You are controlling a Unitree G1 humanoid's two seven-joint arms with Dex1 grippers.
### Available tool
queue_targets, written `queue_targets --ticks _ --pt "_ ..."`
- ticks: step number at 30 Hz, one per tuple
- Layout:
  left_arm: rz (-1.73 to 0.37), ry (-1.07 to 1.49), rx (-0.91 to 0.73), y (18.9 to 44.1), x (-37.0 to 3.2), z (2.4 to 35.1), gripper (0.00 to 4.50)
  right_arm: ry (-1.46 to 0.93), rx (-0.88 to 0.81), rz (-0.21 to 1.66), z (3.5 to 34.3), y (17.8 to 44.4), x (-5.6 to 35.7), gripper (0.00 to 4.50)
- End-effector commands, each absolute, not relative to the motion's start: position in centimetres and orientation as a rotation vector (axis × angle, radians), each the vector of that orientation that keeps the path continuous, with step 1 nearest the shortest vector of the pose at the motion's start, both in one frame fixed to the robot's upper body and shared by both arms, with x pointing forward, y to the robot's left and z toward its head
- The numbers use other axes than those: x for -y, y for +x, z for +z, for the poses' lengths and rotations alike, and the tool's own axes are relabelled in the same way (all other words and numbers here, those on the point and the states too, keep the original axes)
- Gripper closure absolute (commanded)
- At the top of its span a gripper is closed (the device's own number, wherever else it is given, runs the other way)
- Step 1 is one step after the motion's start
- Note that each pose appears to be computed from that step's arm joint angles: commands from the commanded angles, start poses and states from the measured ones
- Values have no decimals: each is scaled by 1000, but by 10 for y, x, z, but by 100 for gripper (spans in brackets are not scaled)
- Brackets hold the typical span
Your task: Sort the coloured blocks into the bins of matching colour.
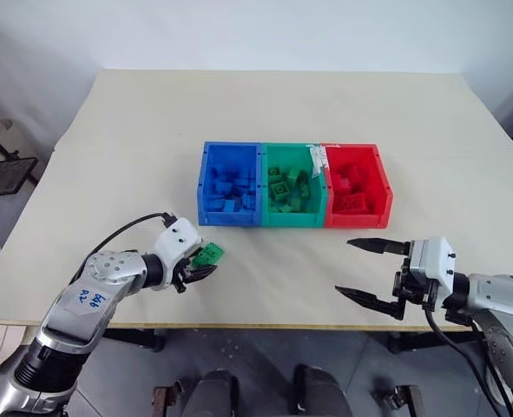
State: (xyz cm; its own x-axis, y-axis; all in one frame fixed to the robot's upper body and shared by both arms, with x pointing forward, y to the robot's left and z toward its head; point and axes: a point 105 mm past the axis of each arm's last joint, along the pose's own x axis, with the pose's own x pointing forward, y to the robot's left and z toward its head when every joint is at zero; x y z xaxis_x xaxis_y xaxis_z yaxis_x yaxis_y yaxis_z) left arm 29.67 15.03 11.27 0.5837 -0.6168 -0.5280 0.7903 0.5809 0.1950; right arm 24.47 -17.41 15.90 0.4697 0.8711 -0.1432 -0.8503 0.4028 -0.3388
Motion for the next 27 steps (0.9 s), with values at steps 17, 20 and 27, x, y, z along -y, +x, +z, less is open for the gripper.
queue_targets --ticks 17,20,27 --pt "-1100 558 180 382 -10 208 301 -337 258 549 194 229 223 0" --pt "-1098 536 182 389 -5 210 208 -338 265 556 196 228 220 0" --pt "-1134 499 254 374 -29 224 2 -349 257 641 193 235 209 0"
